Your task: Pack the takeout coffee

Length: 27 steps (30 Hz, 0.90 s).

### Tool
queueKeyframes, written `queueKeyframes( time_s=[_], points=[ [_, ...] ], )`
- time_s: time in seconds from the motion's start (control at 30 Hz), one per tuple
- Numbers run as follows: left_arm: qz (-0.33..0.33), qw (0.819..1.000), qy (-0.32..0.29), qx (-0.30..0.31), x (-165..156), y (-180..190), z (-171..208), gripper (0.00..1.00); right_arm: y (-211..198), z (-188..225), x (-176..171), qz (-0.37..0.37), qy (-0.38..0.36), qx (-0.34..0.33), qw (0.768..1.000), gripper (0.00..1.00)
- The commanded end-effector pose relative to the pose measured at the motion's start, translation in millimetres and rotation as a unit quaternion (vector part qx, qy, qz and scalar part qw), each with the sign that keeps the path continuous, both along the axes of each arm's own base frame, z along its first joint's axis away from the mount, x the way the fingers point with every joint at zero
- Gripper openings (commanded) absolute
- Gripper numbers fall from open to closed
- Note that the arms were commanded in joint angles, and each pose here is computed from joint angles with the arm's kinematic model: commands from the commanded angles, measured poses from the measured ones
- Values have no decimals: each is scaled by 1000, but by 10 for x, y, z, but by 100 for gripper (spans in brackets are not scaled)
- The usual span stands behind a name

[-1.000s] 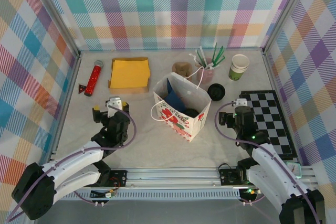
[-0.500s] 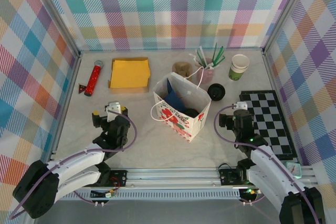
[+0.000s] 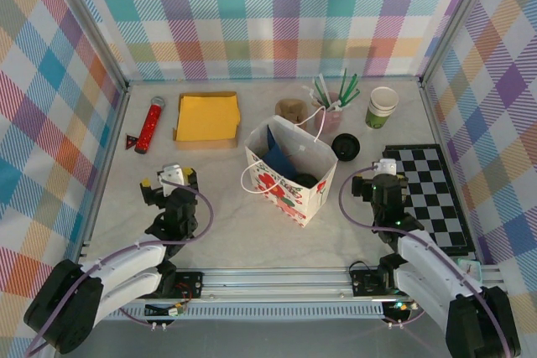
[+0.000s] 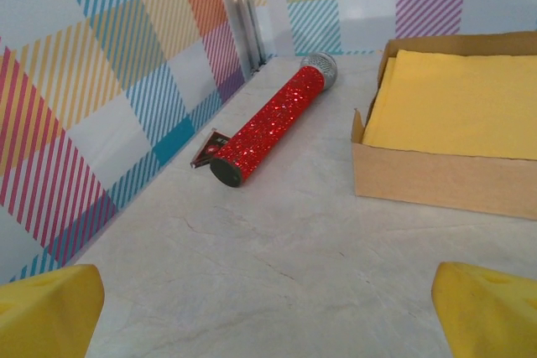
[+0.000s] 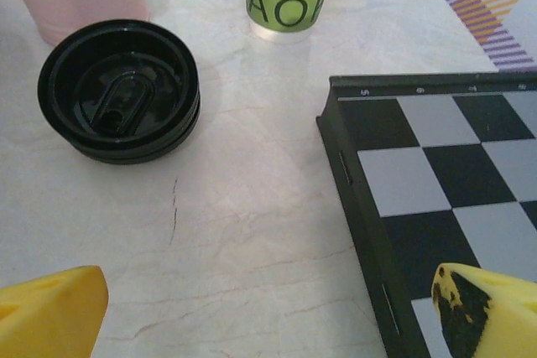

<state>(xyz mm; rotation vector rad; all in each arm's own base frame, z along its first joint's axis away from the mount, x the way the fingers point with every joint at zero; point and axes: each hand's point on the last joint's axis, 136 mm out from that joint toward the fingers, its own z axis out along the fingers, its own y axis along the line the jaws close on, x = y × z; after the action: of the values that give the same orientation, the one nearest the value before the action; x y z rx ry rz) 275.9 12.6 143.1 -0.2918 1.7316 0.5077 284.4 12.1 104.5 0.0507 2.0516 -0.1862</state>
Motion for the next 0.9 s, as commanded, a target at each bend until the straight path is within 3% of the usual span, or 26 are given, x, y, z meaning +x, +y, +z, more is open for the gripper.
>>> queueKeyframes(
  time_s=[0.0,0.47,0.87],
  points=[
    [-1,999,-38,-29,24,48,85,100,-53,192,103,-13,-52,-8,999,99],
    [15,995,-74,-58,15,236,68,100,41,340,107,26,-137,-5,990,99],
    [6,994,-84,-63,136,247,32,100,-12,368,232,19,-161,18,987,99]
  ],
)
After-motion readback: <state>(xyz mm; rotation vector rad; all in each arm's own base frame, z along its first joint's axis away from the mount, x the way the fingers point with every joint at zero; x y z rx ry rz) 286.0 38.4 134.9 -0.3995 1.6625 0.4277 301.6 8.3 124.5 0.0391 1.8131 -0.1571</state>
